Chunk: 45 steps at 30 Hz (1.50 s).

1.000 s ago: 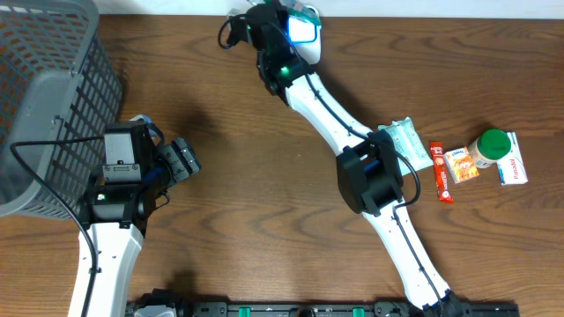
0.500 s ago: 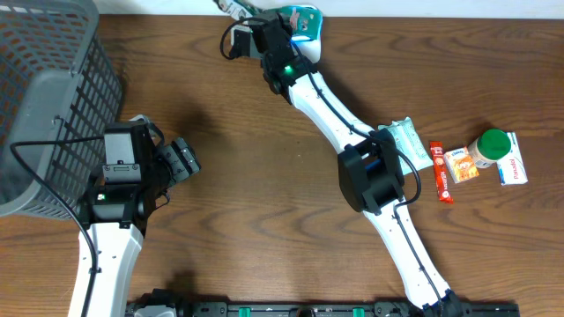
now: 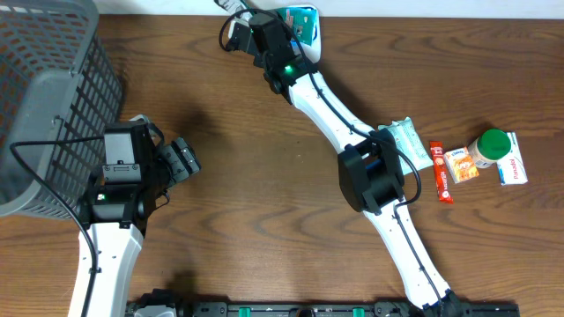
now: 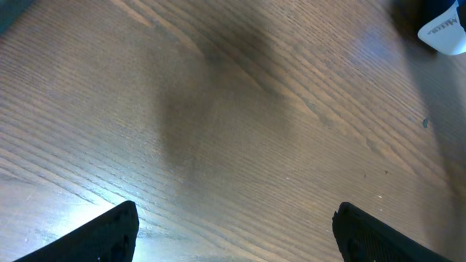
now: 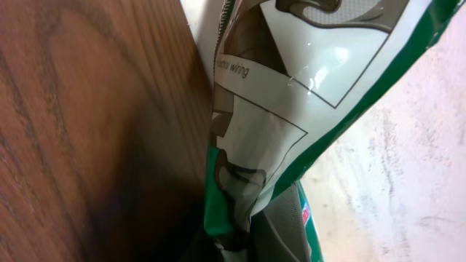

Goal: Scan the item barcode
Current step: 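Carry the glove pack right and lower it beside the wipes packet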

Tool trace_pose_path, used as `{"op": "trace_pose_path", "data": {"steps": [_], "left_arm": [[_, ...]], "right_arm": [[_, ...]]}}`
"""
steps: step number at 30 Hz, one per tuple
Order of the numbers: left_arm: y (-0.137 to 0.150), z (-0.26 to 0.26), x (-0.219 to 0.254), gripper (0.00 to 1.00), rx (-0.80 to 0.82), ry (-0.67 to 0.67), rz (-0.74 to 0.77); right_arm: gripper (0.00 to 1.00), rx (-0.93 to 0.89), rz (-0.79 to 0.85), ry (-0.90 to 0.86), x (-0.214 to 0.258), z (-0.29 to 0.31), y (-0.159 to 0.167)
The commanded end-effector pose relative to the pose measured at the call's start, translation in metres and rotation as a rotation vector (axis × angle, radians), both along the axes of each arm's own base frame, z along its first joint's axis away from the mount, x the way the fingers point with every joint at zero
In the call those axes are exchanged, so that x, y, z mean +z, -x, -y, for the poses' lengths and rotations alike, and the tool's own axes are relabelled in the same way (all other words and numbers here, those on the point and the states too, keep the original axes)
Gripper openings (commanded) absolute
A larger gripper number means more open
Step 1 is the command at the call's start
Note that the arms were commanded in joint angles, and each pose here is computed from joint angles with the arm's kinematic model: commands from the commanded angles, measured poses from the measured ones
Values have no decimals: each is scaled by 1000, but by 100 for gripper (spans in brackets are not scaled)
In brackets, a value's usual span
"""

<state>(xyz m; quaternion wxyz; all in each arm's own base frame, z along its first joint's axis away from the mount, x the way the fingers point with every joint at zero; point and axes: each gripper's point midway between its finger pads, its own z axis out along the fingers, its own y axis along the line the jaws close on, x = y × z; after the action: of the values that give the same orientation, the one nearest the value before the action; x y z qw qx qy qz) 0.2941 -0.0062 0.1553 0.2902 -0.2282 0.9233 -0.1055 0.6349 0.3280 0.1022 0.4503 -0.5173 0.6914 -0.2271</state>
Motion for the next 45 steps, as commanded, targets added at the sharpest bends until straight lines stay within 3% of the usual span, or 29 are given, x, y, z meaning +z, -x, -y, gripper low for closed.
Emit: {"op": "trace_pose_path", "data": {"steps": [1,14,19,22,26,31,37,45], "left_arm": [[0,-3,1,87,5,-11,1],[0,-3,1,87,5,-11,2],[0,-3,1,87,5,-11,2],[0,-3,1,87,5,-11,1],[0,-3,1,87,5,-11,2],[0,-3,1,87,5,-11,2],[0,-3,1,87,5,-11,2],[0,-3,1,87,5,-11,2]], "right_arm": [[1,-55,-12,-133,2,3,-6],[1,-136,54,-343,41,3,-15],[1,-182,87,-474,90,13,-14],[1,-187,114,-516,143,21,-2],[1,-253,20,-575,216,49,51],[1,-402,-157,-597,241,99,120],[1,-564,-418,-529,228,159,200],[1,-816,-639,-543,180,209,225]]}}
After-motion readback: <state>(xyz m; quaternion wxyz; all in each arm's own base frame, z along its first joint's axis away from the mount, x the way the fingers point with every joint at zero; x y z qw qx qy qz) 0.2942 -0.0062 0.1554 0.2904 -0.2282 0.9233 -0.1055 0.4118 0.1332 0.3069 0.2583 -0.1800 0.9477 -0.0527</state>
